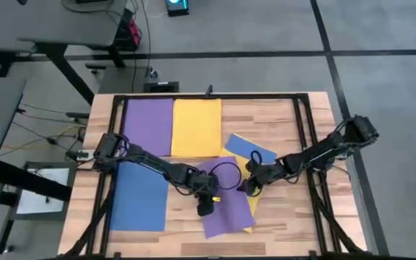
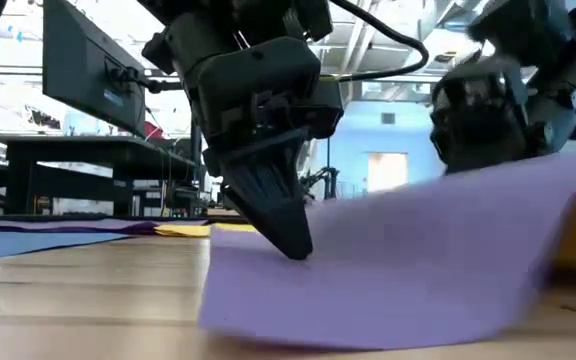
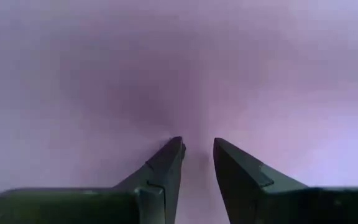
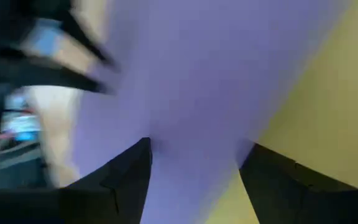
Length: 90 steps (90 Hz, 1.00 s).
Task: Organize paper
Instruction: Stack the purple paper on top of the purple paper
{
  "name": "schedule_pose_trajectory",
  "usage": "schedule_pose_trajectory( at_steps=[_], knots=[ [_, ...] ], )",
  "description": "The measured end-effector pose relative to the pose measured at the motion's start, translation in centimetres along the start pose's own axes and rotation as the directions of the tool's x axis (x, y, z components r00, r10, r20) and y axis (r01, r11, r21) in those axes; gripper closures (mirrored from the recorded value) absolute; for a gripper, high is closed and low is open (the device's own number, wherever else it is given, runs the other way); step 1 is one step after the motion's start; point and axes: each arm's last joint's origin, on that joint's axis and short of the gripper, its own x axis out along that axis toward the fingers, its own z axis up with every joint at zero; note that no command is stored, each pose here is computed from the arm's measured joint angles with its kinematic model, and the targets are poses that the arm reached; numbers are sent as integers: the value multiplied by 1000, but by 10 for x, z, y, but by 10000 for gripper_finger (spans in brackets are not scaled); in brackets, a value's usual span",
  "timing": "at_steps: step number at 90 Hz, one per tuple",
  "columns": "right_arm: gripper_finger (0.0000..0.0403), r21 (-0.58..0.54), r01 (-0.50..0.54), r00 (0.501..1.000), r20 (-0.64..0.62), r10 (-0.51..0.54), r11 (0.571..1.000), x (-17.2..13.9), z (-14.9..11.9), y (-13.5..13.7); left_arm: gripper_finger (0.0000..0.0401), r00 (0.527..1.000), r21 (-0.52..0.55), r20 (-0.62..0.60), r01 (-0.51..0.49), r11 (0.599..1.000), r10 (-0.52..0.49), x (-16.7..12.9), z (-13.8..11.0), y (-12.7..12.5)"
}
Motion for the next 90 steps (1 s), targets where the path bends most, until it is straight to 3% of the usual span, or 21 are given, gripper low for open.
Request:
schedule_pose_trajectory(
  at_steps=[15, 29, 46, 58, 69, 82, 90],
  knots=[
    [182, -18, -13, 1000, -10, 13, 1000, 2, 0, 0, 320, 1000, 0, -3, -3, 1000, 3, 0, -1, 0],
    [182, -56, -96, 995, 25, 97, 994, 2, 2, 9, 320, 1000, -5, -4, -4, 1000, 4, 1, -1, 0],
    [182, -18, 20, 1000, 13, -20, 1000, 14, -3, -7, 320, 1000, -12, 1, -3, 1000, 3, 1, 0, 0],
    [189, -16, 1, 1000, 20, -1, 1000, 24, -5, -10, 320, 1000, -6, 5, -2, 1000, 2, 1, 0, 0],
    [242, -36, -13, 1000, 10, 13, 999, 30, -5, -7, 320, 1000, -5, 9, 0, 1000, 0, 1, 0, 0],
    [371, -88, 44, 997, -52, -49, 995, 28, -5, -4, 320, 1000, 56, -12, -20, 998, 21, -13, 7, -5],
    [391, -91, 55, 996, -62, -60, 994, 16, -1, 9, 319, 997, 90, -52, -50, 995, 55, -39, 16, -12]
  ],
)
